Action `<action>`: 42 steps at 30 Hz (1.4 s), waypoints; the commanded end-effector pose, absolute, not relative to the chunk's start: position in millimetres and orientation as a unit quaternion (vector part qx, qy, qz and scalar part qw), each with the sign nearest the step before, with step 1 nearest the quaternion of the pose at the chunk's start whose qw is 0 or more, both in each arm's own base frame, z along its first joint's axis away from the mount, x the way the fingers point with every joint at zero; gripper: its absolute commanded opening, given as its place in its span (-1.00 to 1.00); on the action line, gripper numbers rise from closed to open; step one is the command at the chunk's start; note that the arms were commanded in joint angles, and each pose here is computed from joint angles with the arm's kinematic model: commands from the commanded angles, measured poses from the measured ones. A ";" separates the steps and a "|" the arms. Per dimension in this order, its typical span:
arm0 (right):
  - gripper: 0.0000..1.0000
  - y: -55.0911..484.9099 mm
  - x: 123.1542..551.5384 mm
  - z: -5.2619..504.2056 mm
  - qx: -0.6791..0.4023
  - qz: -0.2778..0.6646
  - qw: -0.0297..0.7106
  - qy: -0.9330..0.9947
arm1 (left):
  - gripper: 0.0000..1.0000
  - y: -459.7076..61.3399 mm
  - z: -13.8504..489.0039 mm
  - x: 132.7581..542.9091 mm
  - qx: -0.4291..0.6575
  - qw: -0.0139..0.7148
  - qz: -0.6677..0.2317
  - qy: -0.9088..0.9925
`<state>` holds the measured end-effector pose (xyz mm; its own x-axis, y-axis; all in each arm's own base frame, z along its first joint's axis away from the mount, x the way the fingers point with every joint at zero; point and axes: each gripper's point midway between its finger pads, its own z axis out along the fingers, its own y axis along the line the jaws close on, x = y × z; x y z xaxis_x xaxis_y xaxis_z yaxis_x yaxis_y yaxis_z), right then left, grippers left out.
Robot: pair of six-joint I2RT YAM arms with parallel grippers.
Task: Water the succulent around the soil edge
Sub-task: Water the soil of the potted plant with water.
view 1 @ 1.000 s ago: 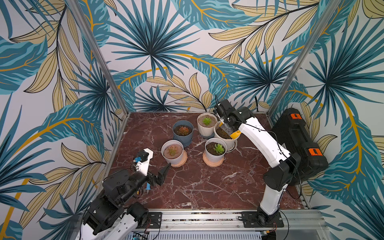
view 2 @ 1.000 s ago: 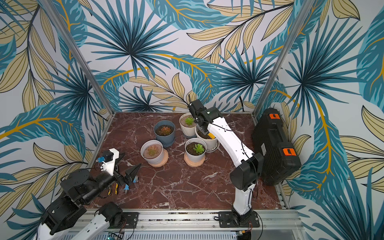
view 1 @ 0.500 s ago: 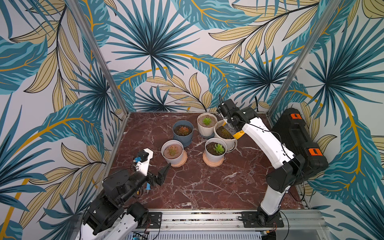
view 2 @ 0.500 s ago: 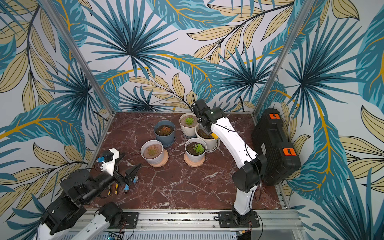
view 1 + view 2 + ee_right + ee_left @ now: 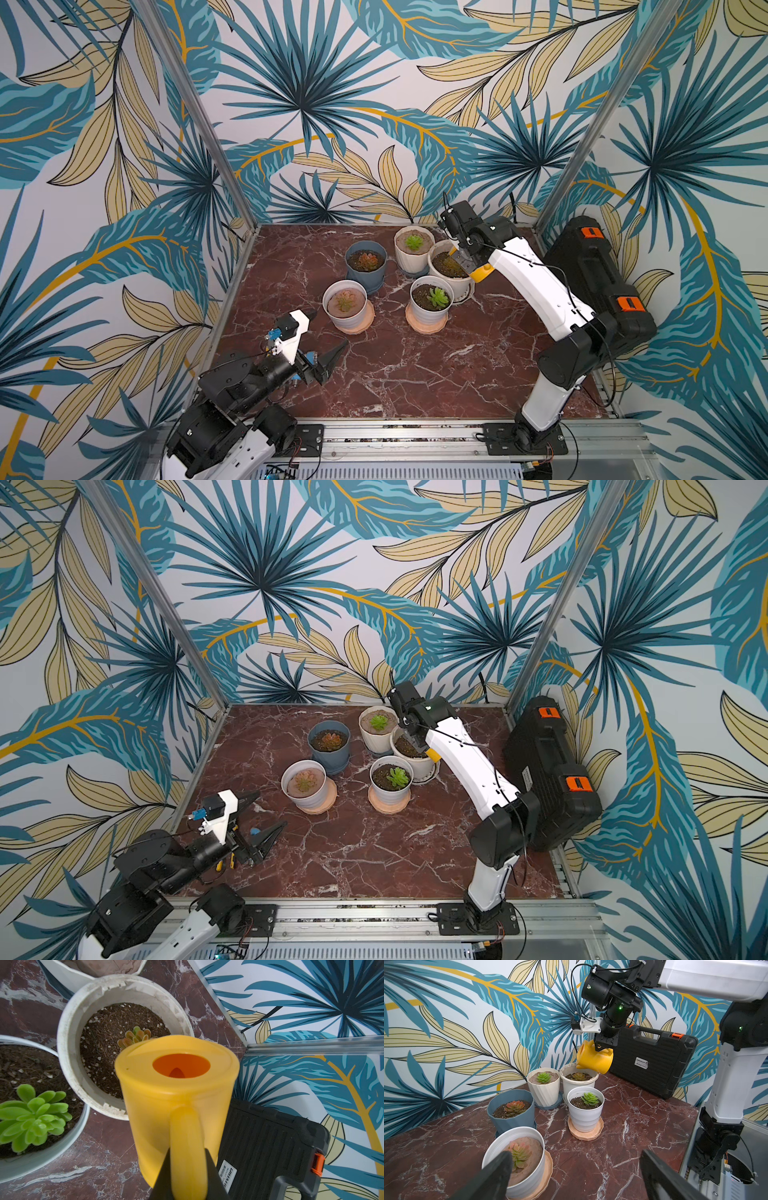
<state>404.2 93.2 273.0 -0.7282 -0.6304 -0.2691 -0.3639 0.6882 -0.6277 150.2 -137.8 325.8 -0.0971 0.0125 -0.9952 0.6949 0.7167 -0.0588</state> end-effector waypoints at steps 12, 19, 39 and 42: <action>-1.00 78.2 375.9 280.9 -0.249 -0.265 0.259 0.895 | 1.00 -134.6 324.1 154.3 0.255 0.630 -0.258 0.686; -1.00 75.8 374.8 271.1 -0.248 -0.265 0.251 0.898 | 1.00 -133.9 323.6 154.6 0.254 0.630 -0.256 0.688; -1.00 66.6 334.8 282.9 -0.230 -0.228 0.258 0.910 | 1.00 -128.1 321.8 159.3 0.241 0.633 -0.240 0.696; -1.00 65.6 330.0 278.0 -0.229 -0.224 0.255 0.912 | 1.00 -128.1 321.4 159.5 0.241 0.632 -0.240 0.696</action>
